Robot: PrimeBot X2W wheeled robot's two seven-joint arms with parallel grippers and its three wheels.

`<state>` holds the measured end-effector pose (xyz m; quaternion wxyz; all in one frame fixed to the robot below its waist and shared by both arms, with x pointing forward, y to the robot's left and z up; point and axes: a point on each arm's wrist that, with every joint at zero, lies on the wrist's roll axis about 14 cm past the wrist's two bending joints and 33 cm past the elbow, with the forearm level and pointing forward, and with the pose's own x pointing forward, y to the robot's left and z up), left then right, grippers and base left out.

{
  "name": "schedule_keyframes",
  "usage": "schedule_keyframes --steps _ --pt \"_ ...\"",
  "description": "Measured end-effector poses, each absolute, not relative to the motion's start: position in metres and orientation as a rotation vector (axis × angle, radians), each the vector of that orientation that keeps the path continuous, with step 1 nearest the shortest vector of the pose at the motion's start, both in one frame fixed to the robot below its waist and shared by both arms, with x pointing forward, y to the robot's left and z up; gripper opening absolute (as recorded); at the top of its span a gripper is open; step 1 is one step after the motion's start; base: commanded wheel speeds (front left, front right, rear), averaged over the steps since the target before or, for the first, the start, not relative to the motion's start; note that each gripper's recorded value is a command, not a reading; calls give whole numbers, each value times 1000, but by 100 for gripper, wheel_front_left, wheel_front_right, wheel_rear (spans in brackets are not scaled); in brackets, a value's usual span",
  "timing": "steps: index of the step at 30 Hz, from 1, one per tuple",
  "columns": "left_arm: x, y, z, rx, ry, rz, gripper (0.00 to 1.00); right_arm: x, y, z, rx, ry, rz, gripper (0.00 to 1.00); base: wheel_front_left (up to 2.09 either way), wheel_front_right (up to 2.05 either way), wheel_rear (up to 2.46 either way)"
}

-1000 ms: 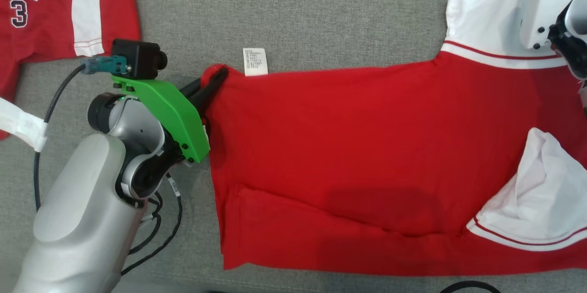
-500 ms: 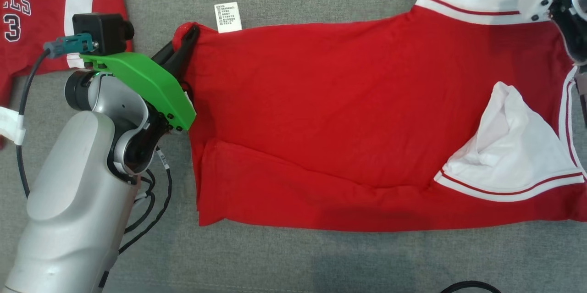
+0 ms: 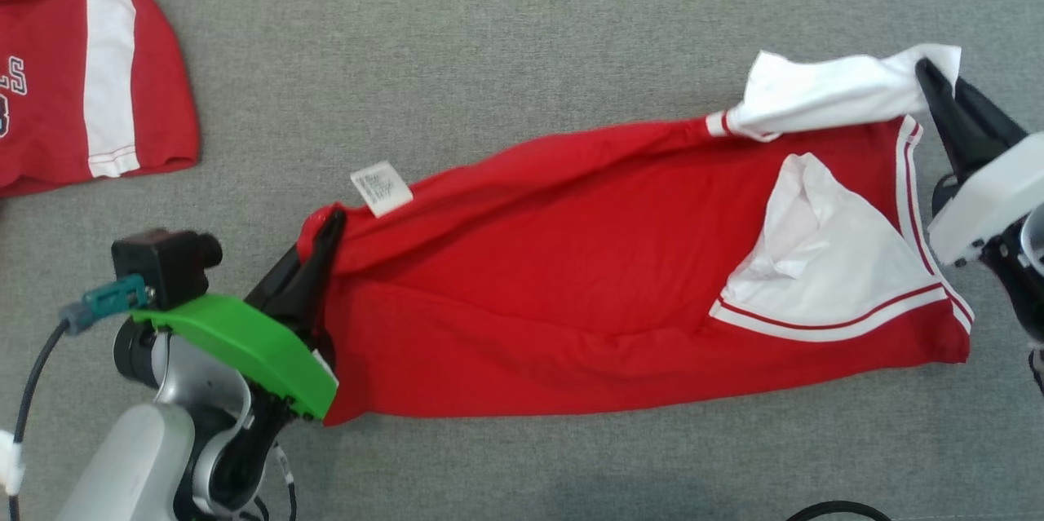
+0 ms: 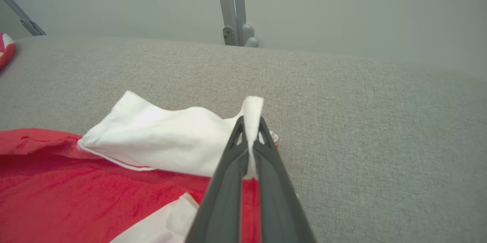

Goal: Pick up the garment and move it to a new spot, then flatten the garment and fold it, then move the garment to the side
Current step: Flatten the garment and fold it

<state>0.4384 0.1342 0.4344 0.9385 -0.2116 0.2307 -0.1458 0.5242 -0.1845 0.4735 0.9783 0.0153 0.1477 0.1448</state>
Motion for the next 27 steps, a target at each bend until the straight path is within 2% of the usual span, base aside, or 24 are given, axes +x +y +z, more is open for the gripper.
schedule_keyframes --steps 8,17,25,26,27 --pt "405 123 431 -516 516 -270 0 466 -193 461 138 318 227 0 0 0 0" --pt "408 131 445 -536 480 -243 0 458 -193 498 147 219 216 0 0 0 0" --pt "391 129 419 -517 576 -240 0 435 -194 462 157 351 200 0 0 0 0" --pt "389 130 414 -509 586 -237 4 432 -195 456 152 371 196 0 0 0 0" --pt "387 130 411 -507 595 -233 21 430 -195 450 144 393 198 0 0 0 0"
